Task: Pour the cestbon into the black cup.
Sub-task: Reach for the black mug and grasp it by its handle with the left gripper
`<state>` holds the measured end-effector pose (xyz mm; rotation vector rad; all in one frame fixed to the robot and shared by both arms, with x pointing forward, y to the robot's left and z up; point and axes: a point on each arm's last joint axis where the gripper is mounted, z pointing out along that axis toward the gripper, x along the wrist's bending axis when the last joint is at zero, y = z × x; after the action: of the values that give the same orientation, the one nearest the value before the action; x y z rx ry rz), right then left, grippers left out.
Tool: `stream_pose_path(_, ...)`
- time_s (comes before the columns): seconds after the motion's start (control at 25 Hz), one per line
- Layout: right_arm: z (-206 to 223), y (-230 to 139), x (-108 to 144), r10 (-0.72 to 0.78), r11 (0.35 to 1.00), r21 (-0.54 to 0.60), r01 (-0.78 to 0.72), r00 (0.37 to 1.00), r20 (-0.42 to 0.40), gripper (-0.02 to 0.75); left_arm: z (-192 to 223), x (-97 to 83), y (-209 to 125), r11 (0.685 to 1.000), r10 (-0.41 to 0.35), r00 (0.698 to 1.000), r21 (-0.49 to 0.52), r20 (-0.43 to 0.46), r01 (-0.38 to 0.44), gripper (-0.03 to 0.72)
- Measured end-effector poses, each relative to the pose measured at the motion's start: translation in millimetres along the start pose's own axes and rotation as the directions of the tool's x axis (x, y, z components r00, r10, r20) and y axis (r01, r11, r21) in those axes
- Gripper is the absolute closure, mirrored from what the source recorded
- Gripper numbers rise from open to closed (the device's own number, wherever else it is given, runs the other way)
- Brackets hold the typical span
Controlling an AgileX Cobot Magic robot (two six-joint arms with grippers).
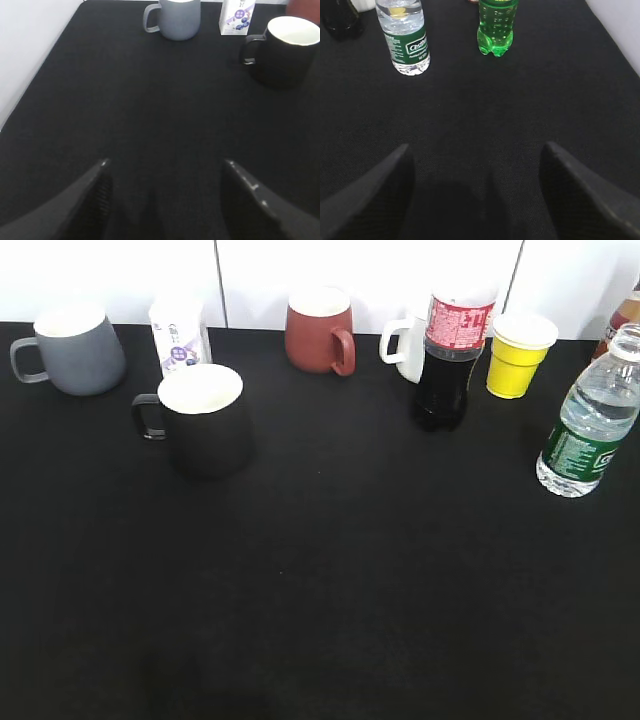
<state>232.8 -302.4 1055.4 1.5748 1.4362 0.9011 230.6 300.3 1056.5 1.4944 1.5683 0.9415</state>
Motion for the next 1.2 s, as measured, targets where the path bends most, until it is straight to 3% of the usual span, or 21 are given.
stream_pose_path(0.36,0.0,0.0,0.0,-0.001,1.000,0.000,0.001,1.000,0.000,0.147,0.0,0.0,0.0,1.000,0.000,1.000,0.000,0.000,0.000,0.176)
stream_pose_path(0.44,0.0,0.0,0.0,-0.001,1.000,0.000,0.001,1.000,0.000,0.147,3.3,-0.8,1.8,1.000,-0.005,1.000,0.023,0.008,0.005,0.229)
stream_pose_path(0.52,0.0,0.0,0.0,-0.001,1.000,0.000,0.001,1.000,0.000,0.147,17.7,-1.7,19.2,0.992,0.003,1.000,0.129,0.009,-0.004,0.283)
stream_pose_path(0.6,0.0,0.0,0.0,0.000,1.000,0.000,0.000,1.000,0.000,0.147,32.6,-3.5,51.2,0.987,0.019,1.000,0.158,0.025,-0.022,0.290)
stream_pose_path(0.72,0.0,0.0,0.0,0.000,1.000,0.000,0.000,1.000,0.000,0.147,64.7,-12.6,97.8,0.994,0.053,0.993,0.092,0.101,-0.063,0.268)
stream_pose_path(0.88,0.0,0.0,0.0,-0.001,1.000,0.000,0.001,1.000,0.000,0.147,118.7,-39.1,132.0,0.983,0.136,0.967,-0.148,0.214,-0.105,0.218)
stream_pose_path(1.0,0.0,0.0,0.1,0.000,1.000,0.000,0.000,1.000,-0.001,0.147,166.7,-57.4,95.0,0.980,0.082,0.960,-0.195,0.267,-0.029,0.218)
stream_pose_path(1.08,0.0,0.0,0.1,0.001,1.000,0.000,-0.001,1.000,-0.001,0.147,190.0,-58.7,58.9,0.980,0.047,0.968,-0.201,0.245,0.003,0.218)
stream_pose_path(1.2,0.0,0.0,0.1,0.001,1.000,0.000,-0.001,1.000,-0.001,0.147,225.1,-66.5,23.6,0.983,0.080,0.974,-0.181,0.210,-0.042,0.218)
